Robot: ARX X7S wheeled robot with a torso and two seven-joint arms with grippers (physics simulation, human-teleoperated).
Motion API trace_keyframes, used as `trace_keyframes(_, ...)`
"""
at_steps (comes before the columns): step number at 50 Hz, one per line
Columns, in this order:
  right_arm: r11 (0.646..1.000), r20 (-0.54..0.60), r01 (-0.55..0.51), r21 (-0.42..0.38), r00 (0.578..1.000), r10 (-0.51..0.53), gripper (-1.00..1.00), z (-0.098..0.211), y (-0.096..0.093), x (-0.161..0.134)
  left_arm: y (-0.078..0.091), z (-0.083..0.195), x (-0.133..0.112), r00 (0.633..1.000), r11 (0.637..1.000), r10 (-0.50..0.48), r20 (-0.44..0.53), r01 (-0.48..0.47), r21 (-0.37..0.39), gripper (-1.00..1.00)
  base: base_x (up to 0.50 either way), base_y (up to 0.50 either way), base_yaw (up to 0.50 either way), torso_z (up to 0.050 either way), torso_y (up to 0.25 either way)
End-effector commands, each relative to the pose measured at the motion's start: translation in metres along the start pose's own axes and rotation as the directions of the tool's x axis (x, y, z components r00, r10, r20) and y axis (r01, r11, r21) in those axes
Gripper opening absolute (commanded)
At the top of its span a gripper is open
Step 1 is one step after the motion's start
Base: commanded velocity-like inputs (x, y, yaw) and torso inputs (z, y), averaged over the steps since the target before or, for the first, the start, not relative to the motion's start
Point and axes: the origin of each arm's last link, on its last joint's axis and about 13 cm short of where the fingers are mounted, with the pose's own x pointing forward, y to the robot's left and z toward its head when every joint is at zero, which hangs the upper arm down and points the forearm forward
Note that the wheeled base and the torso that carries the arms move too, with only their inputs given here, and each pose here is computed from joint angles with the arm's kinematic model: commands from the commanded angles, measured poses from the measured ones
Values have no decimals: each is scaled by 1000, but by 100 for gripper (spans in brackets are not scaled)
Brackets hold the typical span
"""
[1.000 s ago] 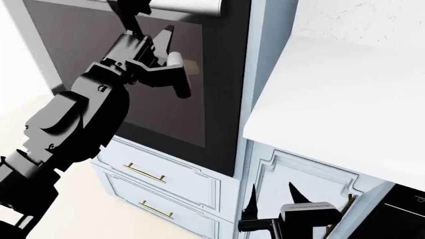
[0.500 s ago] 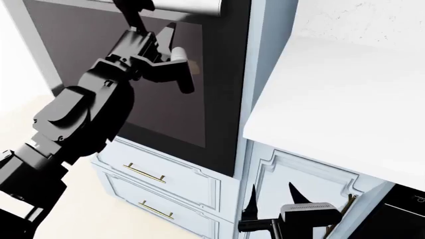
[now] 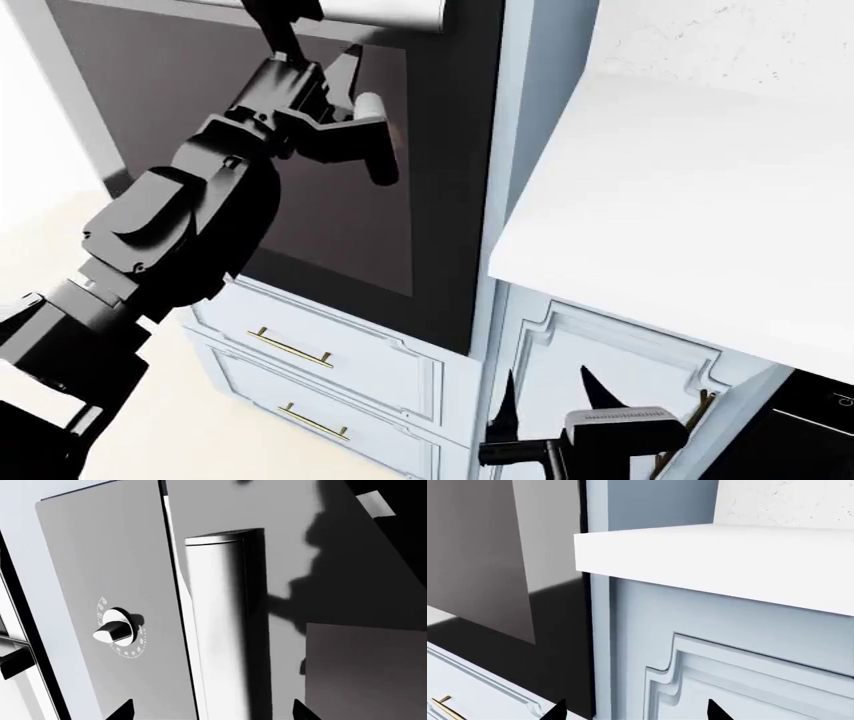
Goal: Open the oven door
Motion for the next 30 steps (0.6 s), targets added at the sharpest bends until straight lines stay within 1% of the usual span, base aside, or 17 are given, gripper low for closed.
trace_keyframes(1,1000,1,2,1,1000,-2,100,0,0,0,-3,0,3,1000,1000,-9,-3,9,3,100,0,0,0,0,0)
trace_keyframes(19,1000,1,-2,0,1000,2,100,0,0,-1,5,1,13,1000,1000,22,0,-22,21,100,0,0,0,0,0)
trace_keyframes(25,1000,3,-2,0,1000,2,100,0,0,-1,8,1,16,998,998,59,-16,-59,29,100,0,0,0,0,0)
trace_keyframes(30,1000,3,-1,1,1000,1,100,1,0,0,8,2,18,998,997,66,-16,-66,27,100,0,0,0,0,0)
